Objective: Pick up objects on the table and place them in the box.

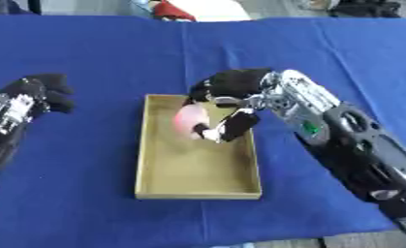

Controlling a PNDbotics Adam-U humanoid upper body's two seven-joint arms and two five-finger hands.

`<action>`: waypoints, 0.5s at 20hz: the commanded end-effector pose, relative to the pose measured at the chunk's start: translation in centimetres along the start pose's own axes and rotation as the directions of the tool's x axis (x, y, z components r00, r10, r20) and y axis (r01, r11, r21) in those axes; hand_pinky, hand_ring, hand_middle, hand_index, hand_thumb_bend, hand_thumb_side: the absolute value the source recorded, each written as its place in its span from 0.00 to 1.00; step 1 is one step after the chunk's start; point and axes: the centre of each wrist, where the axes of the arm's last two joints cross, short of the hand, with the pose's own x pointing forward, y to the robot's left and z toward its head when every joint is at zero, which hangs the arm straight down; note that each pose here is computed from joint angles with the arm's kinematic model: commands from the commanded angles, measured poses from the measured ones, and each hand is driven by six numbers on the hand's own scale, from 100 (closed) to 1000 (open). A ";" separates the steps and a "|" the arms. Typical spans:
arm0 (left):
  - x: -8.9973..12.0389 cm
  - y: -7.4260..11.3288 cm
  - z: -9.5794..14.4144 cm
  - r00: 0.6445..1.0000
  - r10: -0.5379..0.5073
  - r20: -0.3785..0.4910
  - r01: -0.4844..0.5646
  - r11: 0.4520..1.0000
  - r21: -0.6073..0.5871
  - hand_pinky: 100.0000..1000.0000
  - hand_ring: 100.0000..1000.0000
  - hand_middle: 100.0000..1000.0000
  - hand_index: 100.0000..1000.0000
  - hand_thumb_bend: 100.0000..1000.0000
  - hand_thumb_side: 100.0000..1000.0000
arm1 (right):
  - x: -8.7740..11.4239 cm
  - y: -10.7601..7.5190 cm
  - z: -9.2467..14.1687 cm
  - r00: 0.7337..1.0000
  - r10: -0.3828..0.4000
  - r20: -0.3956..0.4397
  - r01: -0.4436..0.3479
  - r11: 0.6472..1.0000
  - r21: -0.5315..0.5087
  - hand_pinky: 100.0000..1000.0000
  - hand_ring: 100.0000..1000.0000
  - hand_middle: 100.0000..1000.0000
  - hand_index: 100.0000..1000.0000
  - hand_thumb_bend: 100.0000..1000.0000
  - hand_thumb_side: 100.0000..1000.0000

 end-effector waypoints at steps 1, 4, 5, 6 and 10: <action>0.5 0.1 -0.2 1.000 -0.023 0.016 0.023 1.000 -0.011 0.67 0.61 0.62 0.80 0.00 0.81 | -0.6 -1.7 1.3 0.999 0.039 -0.020 -0.039 0.999 -0.019 0.76 0.79 0.81 0.93 0.00 1.00; 0.5 0.1 -0.2 1.000 -0.023 0.015 0.023 1.000 -0.011 0.67 0.61 0.62 0.80 0.00 0.82 | -0.8 -2.7 2.1 0.998 0.061 -0.027 -0.061 0.998 -0.020 0.77 0.79 0.82 0.94 0.00 1.00; 0.5 0.1 -0.1 1.000 -0.022 0.012 0.022 1.000 -0.011 0.67 0.61 0.62 0.80 0.00 0.82 | -0.9 -3.1 2.5 0.997 0.069 -0.031 -0.070 0.997 -0.022 0.78 0.80 0.83 0.94 0.00 1.00; 0.4 0.1 -0.1 1.000 -0.022 0.008 0.022 1.000 -0.011 0.67 0.61 0.62 0.80 0.00 0.82 | -1.0 -3.4 2.8 0.996 0.077 -0.036 -0.078 0.997 -0.024 0.78 0.80 0.83 0.94 0.00 1.00; 0.2 0.1 0.0 1.000 -0.020 0.001 0.020 1.000 -0.009 0.67 0.61 0.62 0.80 0.00 0.82 | -1.1 -4.5 3.9 0.992 0.110 -0.054 -0.111 0.994 -0.023 0.80 0.81 0.84 0.95 0.07 1.00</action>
